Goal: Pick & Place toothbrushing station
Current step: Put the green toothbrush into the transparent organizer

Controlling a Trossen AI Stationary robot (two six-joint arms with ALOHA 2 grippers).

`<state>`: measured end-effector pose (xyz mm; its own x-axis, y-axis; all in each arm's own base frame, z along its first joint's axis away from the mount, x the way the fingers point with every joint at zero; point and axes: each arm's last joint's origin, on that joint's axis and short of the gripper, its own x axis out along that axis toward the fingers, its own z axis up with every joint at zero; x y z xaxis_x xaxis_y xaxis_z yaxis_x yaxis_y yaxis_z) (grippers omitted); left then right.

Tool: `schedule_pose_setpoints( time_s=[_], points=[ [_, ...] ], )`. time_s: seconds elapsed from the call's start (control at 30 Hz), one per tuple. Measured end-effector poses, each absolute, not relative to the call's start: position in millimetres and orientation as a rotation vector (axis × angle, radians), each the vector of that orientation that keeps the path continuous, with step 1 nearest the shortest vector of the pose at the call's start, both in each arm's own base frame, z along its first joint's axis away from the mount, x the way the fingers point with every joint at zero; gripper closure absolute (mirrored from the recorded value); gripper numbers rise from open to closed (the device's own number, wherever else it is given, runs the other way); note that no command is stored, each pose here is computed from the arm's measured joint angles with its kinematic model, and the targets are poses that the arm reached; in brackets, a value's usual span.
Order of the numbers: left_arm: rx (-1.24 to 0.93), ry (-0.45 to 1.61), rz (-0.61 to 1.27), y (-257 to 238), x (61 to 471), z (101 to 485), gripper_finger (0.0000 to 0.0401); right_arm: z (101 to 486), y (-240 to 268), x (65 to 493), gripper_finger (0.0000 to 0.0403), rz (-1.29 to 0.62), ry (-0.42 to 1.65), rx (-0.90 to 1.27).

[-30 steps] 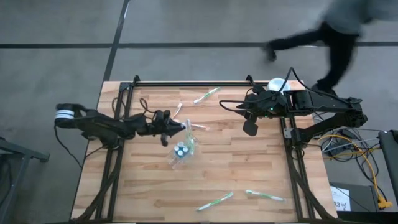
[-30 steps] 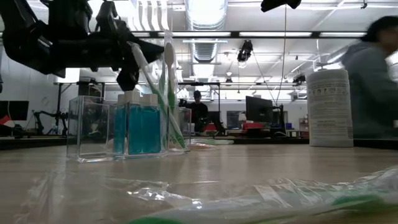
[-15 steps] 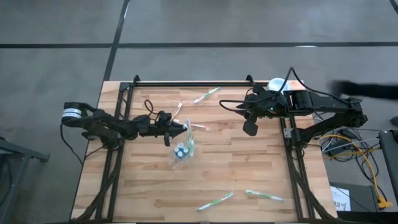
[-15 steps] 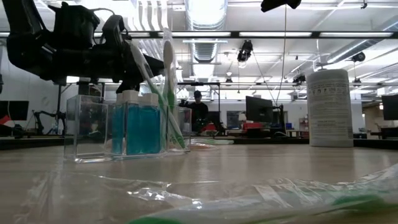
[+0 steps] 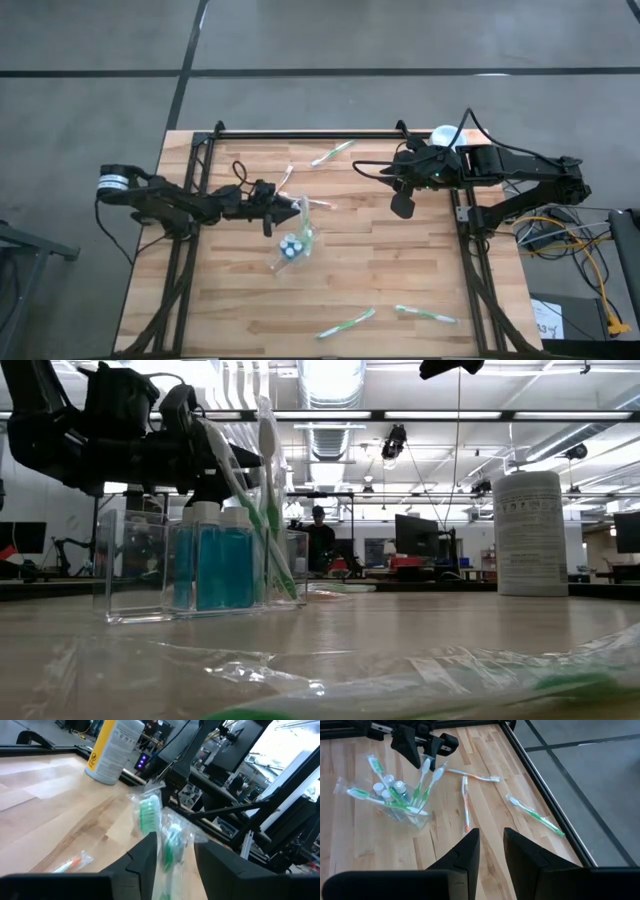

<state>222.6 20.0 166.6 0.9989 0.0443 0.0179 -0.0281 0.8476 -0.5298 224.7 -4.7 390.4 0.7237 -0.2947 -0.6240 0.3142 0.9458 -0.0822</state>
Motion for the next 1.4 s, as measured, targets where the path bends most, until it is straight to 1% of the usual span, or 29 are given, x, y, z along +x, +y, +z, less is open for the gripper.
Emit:
schedule_pose_setpoints(
  time_s=[0.3, 0.47, 0.87, 1.2, 1.4],
  points=[
    [-0.543, -0.077, 0.029, 19.8, 218.7, 177.3, 0.0266, 390.4, -4.7, 224.7, 0.0321, -0.336, 0.683, 0.030],
    [-0.544, -0.057, 0.068, 20.3, 214.1, 181.2, 0.0266, 390.4, -4.7, 224.7, 0.0321, -0.336, 0.683, 0.030],
    [-0.546, -0.002, 0.083, 19.4, 205.3, 186.3, 0.0264, 390.5, -4.5, 224.7, 0.0321, -0.335, 0.683, 0.030],
    [-0.564, 0.041, 0.062, 19.3, 213.6, 181.7, 0.0209, 390.4, -4.6, 224.7, 0.0321, -0.336, 0.683, 0.030],
    [-0.540, 0.017, 0.040, 19.4, 218.9, 189.9, 0.0197, 390.3, -4.6, 224.7, 0.0321, -0.336, 0.684, 0.030]
  ],
)
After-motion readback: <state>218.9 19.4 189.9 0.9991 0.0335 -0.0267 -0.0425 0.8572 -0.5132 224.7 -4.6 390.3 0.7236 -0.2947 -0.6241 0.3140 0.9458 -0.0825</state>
